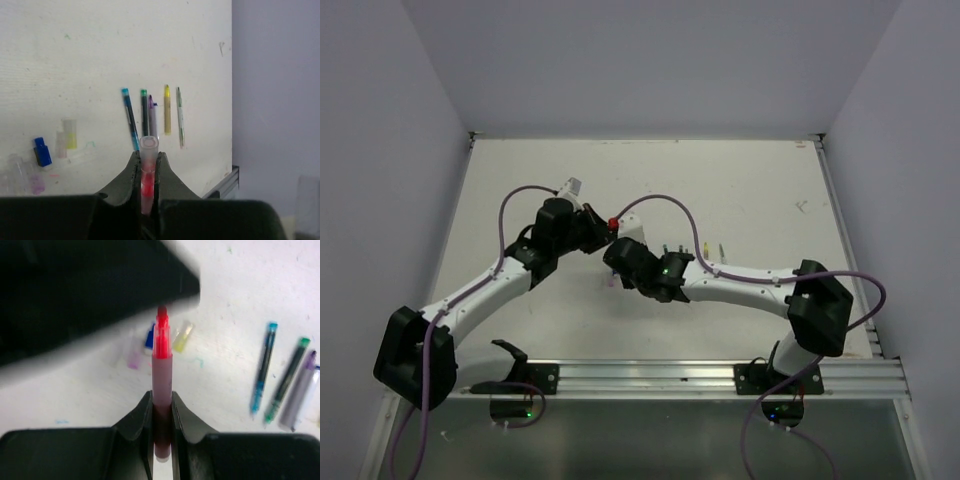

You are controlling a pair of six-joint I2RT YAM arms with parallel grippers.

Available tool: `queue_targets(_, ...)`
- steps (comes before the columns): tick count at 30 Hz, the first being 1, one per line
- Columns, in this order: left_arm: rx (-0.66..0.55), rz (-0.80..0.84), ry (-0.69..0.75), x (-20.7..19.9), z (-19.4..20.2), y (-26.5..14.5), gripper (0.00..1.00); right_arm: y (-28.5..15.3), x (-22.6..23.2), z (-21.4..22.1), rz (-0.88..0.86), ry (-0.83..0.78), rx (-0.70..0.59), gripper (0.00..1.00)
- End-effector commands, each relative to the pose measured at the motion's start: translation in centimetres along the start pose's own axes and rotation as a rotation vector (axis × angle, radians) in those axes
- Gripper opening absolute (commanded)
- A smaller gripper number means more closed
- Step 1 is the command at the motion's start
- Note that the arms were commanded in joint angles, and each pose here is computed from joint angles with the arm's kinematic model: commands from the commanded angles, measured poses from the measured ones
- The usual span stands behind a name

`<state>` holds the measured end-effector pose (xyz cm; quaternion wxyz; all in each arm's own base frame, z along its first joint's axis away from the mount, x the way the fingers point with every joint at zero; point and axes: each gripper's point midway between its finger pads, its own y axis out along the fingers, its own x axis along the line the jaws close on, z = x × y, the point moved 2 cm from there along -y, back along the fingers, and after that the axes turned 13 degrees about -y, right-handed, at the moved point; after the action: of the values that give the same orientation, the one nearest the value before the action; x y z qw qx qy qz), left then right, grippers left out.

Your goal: Open the pen caps

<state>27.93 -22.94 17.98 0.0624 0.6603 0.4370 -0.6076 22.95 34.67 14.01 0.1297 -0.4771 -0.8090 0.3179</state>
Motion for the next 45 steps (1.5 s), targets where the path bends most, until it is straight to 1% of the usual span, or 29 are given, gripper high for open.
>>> queue_targets(1, -0.175, -0.001, -0.018, -2.8, -4.4, -0.2, 0.00, -1.0, -3.5, 4.7, 0.208, -0.187, 0.119, 0.00)
queue_targets(2, -0.171, 0.006, 0.008, -2.8, -4.7, -0.3, 0.00, -1.3, -3.0, 4.4, 0.152, -0.167, 0.099, 0.00)
queue_targets(3, -0.180, 0.013, 0.027, -2.8, -5.5, -0.4, 0.00, -0.8, -1.5, 5.2, 0.021, -0.142, 0.107, 0.00)
queue_targets(4, -0.183, 0.008, 0.060, -2.6, -5.9, -0.5, 0.00, -0.8, -0.7, 5.3, -0.061, -0.122, 0.101, 0.00)
queue_targets(5, -0.188, -0.026, 0.123, -2.1, -6.3, -0.8, 0.00, -1.5, 0.0, 4.5, -0.146, -0.088, 0.066, 0.00)
queue_targets(6, -0.206, -0.049, 0.155, -1.5, -6.9, -0.9, 0.00, -1.4, 0.8, 5.0, -0.249, -0.026, 0.063, 0.00)
queue_targets(7, -0.213, -0.071, 0.181, -1.1, -7.0, -1.2, 0.00, -1.4, 0.7, 4.9, -0.274, 0.014, 0.055, 0.00)
queue_targets(8, -0.203, -0.125, 0.213, 0.5, -6.7, -1.4, 0.00, -1.4, 0.5, 4.8, -0.297, 0.048, 0.055, 0.00)
queue_targets(10, -0.202, -0.145, 0.240, 1.8, -6.1, -1.9, 0.00, -0.8, -0.7, 4.8, -0.315, 0.109, 0.076, 0.00)
queue_targets(11, -0.173, -0.194, 0.240, 4.1, -5.1, -1.9, 0.00, -0.5, -1.4, 5.1, -0.293, 0.113, 0.097, 0.00)
queue_targets(12, -0.164, -0.206, 0.242, 4.9, -4.6, -2.1, 0.00, 0.1, -2.0, 5.2, -0.268, 0.122, 0.110, 0.00)
queue_targets(13, -0.135, -0.242, 0.232, 7.0, -3.5, -2.1, 0.00, 0.4, -2.3, 5.3, -0.253, 0.123, 0.121, 0.00)
queue_targets(15, -0.097, -0.245, 0.218, 8.6, -2.2, -2.1, 0.00, 1.5, -2.6, 5.9, -0.229, 0.121, 0.163, 0.00)
queue_targets(16, -0.077, -0.261, 0.199, 10.1, -1.2, -2.1, 0.01, 1.9, -2.7, 6.2, -0.211, 0.116, 0.178, 0.00)
queue_targets(19, -0.046, -0.300, 0.170, 12.6, 0.3, -2.2, 0.03, 3.3, -3.4, 7.1, -0.139, 0.097, 0.232, 0.00)
queue_targets(23, -0.014, -0.333, 0.151, 14.6, 1.6, -2.2, 0.03, 4.2, -4.9, 8.6, -0.038, 0.073, 0.299, 0.00)
queue_targets(27, -0.015, -0.353, 0.136, 15.4, 1.9, -2.1, 0.07, 4.4, -5.8, 9.1, 0.006, 0.066, 0.309, 0.00)
queue_targets(30, -0.004, -0.368, 0.131, 16.0, 2.2, -1.9, 0.13, 4.6, -6.5, 9.4, 0.035, 0.054, 0.321, 0.04)
queue_targets(31, 0.000, -0.367, 0.131, 16.0, 2.3, -1.8, 0.18, 4.7, -6.6, 9.5, 0.038, 0.051, 0.325, 0.04)
queue_targets(33, 0.012, -0.382, 0.122, 16.5, 2.5, -1.6, 0.23, 5.0, -6.9, 9.8, 0.051, 0.050, 0.332, 0.07)
queue_targets(34, 0.015, -0.384, 0.119, 16.6, 2.6, -1.5, 0.27, 5.1, -7.0, 9.9, 0.053, 0.049, 0.337, 0.09)
queue_targets(37, 0.034, -0.406, 0.111, 17.3, 3.0, -1.3, 0.32, 5.4, -7.3, 10.3, 0.060, 0.045, 0.350, 0.14)
queue_targets(38, 0.040, -0.416, 0.108, 17.6, 3.1, -1.3, 0.33, 5.5, -7.3, 10.3, 0.062, 0.042, 0.351, 0.19)
queue_targets(40, 0.039, -0.416, 0.103, 17.5, 3.1, -1.3, 0.36, 5.5, -7.1, 10.3, 0.049, 0.039, 0.352, 0.23)
queue_targets(41, 0.037, -0.419, 0.102, 17.6, 3.1, -1.3, 0.38, 5.7, -7.1, 10.0, 0.043, 0.039, 0.340, 0.31)
queue_targets(42, 0.033, -0.416, 0.103, 17.5, 3.0, -1.3, 0.39, 5.6, -7.1, 10.0, 0.036, 0.035, 0.337, 0.34)
queue_targets(43, 0.024, -0.413, 0.105, 17.3, 2.8, -1.2, 0.42, 5.6, -6.9, 9.8, 0.028, 0.036, 0.331, 0.36)
queue_targets(44, 0.016, -0.413, 0.108, 17.1, 2.6, -1.3, 0.44, 5.6, -6.7, 9.6, 0.008, 0.032, 0.320, 0.43)
queue_targets(45, 0.011, -0.416, 0.109, 17.1, 2.5, -1.3, 0.48, 5.6, -6.6, 9.4, 0.003, 0.032, 0.315, 0.45)
